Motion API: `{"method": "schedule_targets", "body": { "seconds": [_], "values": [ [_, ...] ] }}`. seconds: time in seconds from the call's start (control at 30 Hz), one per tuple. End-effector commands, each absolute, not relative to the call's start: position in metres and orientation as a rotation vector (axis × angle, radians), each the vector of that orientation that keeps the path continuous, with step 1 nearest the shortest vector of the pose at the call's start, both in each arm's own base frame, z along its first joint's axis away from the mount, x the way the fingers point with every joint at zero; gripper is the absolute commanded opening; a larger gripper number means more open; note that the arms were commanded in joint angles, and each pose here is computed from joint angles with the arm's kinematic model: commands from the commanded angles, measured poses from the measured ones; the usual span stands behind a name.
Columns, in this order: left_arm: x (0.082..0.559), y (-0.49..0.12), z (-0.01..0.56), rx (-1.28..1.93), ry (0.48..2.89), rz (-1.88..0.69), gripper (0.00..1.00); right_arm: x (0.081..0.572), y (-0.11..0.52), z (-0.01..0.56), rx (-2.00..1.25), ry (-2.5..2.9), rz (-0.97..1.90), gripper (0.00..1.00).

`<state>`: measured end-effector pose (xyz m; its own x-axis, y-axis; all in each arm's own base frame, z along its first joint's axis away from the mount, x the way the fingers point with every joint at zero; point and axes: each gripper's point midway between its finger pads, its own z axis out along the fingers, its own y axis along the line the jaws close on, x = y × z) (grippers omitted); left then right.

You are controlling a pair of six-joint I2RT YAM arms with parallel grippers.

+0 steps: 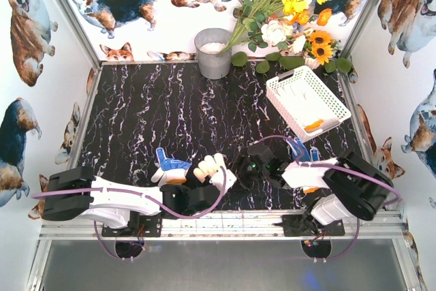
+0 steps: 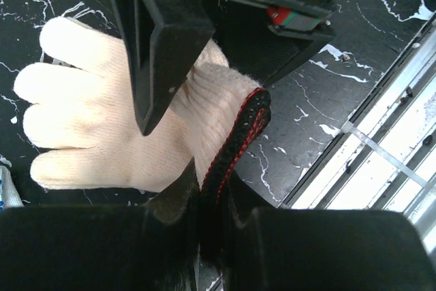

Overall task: Put the gloves into the storage basket
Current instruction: Pick up the glove from the center of the board.

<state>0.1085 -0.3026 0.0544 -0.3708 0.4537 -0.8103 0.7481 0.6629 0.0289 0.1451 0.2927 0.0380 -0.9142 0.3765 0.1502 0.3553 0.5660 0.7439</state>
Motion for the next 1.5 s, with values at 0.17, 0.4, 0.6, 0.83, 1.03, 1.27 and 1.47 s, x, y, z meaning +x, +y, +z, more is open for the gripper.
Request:
{"method": "schedule_targets", "body": {
  "seconds": [0.17,0.4,0.6,0.83,1.03,1.27,1.47],
  "values": [
    [0.096,-0.307,0.060,0.999,2.007,-0.515,0.00,0.149,0.323,0.051,0.504,2.713,1.530,0.58],
    [0.094,-0.304,0.060,1.011,2.016,-0.523,0.00,0.148,0.330,0.056,0.443,2.716,1.579,0.43],
    [0.091,-0.305,0.062,1.013,2.021,-0.542,0.00,0.148,0.334,0.059,0.373,2.687,1.619,0.10],
    [0.096,-0.300,0.075,0.941,2.024,-0.545,0.60,0.153,0.335,0.059,0.284,2.631,1.614,0.00],
    [0.104,-0.293,0.101,0.888,2.035,-0.568,1.00,0.165,0.317,0.053,0.230,2.629,1.467,0.00],
    [0.148,-0.262,0.140,0.696,2.061,-0.580,1.00,0.192,0.282,0.065,-0.002,2.629,1.119,0.00],
    [0.204,-0.207,0.163,0.481,2.127,-0.451,1.00,0.210,0.255,0.072,-0.161,2.609,0.926,0.00]
  ]
}}
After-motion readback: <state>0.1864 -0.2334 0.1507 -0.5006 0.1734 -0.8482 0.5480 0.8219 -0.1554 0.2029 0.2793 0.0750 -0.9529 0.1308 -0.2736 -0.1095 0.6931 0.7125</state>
